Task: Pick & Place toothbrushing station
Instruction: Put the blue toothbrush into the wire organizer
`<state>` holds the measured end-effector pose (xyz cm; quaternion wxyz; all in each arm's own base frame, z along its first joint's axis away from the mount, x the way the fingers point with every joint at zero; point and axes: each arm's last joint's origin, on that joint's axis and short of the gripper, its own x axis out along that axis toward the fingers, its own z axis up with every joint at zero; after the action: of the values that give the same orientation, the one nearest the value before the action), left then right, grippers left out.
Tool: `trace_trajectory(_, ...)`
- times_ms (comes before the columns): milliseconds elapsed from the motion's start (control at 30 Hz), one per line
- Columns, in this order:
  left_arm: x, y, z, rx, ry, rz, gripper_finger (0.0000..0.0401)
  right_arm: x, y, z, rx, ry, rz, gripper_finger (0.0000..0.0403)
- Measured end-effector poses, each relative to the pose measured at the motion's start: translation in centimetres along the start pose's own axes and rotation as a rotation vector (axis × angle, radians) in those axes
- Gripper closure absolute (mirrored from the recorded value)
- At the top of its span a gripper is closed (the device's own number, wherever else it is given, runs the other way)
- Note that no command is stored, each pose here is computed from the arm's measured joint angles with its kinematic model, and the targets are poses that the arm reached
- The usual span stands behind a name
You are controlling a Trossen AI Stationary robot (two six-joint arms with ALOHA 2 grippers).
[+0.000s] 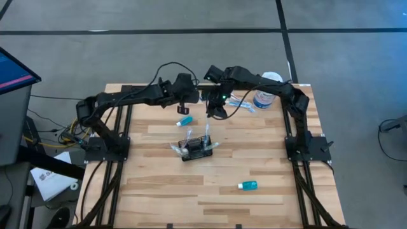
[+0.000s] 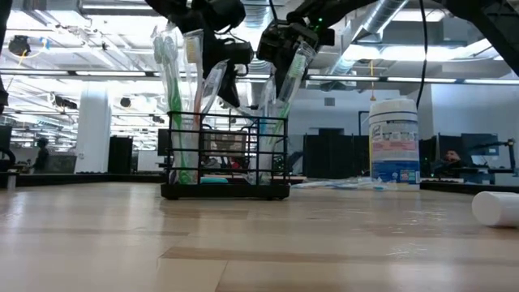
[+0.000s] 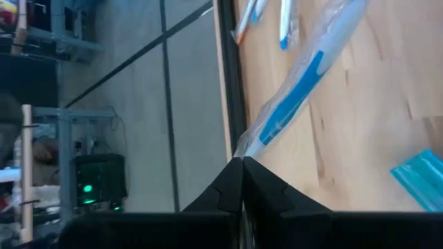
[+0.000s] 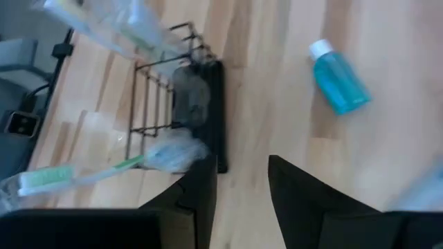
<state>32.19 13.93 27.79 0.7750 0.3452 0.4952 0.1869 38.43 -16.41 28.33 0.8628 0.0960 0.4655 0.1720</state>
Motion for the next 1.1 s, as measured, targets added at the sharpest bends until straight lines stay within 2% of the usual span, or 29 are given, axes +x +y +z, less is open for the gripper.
trace_trajectory(400,-0.6,-0.7,0.7,0.022,0.034,0.048,0.0401,-2.5,-2.3,0.6,-0.007,-0.163,-0.107,0.0282)
trace_trajectory(700,-0.6,-0.6,0.6,0.023,0.074,0.087,0.0401,-4.3,-4.5,-0.3,0.026,-0.207,-0.164,0.0282)
trace_trajectory(933,-1.0,-1.0,1.2,0.034,0.055,0.09,0.0401,-5.7,-6.0,-0.8,0.037,-0.286,-0.138,0.0282)
trace_trajectory(1100,-1.4,-1.4,1.6,0.048,0.089,0.14,0.0401,-6.0,-6.3,-1.1,0.048,-0.291,-0.143,0.0282)
